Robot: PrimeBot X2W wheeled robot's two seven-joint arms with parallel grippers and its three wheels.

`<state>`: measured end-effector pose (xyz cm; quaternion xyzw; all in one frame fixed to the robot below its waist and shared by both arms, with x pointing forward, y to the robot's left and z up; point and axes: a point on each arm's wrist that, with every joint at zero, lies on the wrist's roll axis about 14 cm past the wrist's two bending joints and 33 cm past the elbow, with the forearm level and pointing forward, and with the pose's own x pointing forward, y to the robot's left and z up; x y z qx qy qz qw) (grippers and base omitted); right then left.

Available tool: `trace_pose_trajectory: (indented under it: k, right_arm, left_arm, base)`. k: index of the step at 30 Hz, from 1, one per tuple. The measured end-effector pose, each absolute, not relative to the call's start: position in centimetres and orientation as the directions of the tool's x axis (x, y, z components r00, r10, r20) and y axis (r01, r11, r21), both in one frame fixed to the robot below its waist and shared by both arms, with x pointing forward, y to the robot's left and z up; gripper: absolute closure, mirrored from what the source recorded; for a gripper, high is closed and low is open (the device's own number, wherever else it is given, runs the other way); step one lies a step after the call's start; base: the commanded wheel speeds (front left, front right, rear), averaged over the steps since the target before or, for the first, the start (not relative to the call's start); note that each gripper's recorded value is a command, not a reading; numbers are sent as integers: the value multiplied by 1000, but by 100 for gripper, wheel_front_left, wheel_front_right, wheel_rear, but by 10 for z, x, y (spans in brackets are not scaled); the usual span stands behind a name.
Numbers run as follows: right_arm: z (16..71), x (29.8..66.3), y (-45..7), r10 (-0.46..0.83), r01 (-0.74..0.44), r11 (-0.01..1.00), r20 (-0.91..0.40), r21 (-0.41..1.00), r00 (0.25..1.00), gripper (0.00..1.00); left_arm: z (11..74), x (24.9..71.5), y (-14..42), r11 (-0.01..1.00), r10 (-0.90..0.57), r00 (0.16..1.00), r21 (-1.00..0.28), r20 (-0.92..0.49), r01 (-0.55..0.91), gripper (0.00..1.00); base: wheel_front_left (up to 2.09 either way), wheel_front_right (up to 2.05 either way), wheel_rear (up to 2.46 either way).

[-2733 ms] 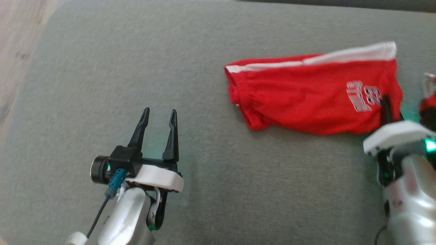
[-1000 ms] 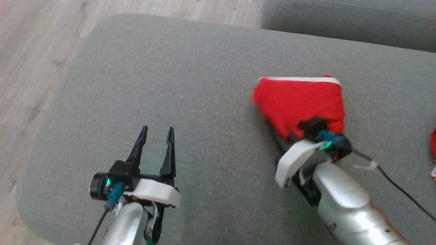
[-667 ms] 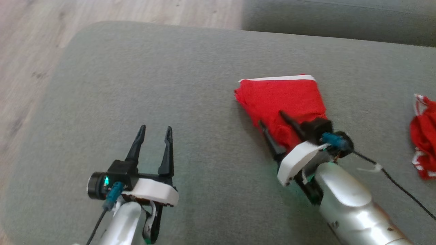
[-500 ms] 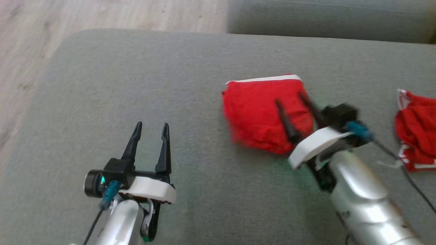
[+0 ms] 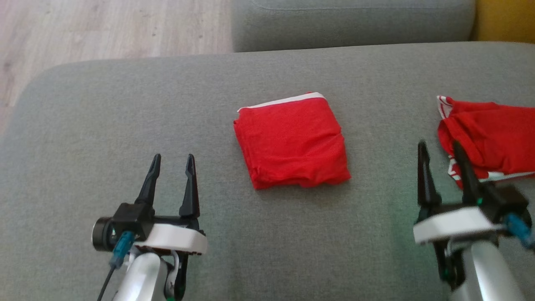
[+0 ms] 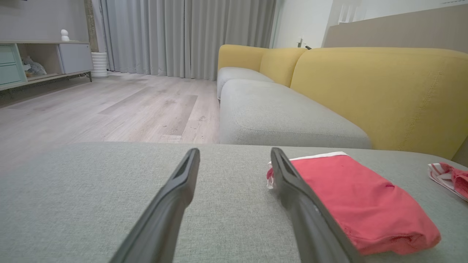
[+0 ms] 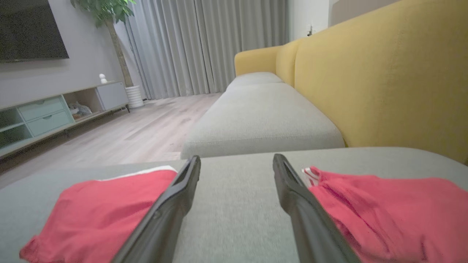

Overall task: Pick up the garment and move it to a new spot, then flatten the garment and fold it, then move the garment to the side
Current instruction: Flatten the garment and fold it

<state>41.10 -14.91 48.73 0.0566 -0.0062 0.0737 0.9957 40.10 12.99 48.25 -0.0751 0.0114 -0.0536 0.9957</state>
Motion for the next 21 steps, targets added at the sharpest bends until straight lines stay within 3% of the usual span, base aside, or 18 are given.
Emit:
trace_pose_trajectory:
  k: [4,11,12,13,14,21]
  right_arm:
    - [470,396,-153,133,-128,984,-30,122,991,0]
    - [470,408,-142,161,-157,979,-22,132,987,0]
    - [471,412,-139,169,-165,978,-20,128,985,39]
    - [471,417,-136,179,-176,977,-16,121,984,91]
    - [473,423,-132,191,-188,976,-10,113,982,100]
    - [475,476,-82,322,-322,946,10,46,947,100]
  left_arm:
    - [482,402,128,982,-107,994,-155,-13,104,0]
    - [474,404,132,983,-98,995,-158,-34,92,0]
    - [473,405,133,984,-95,995,-157,-38,88,0]
    - [471,405,134,984,-92,995,-157,-43,84,0]
    - [469,406,135,984,-89,995,-156,-48,81,0]
    - [466,423,148,986,-57,997,-159,-54,48,0]
  base:
    - [0,0,0]
    - [0,0,0]
    - [0,0,0]
    - [0,0,0]
    - [0,0,0]
    - [0,0,0]
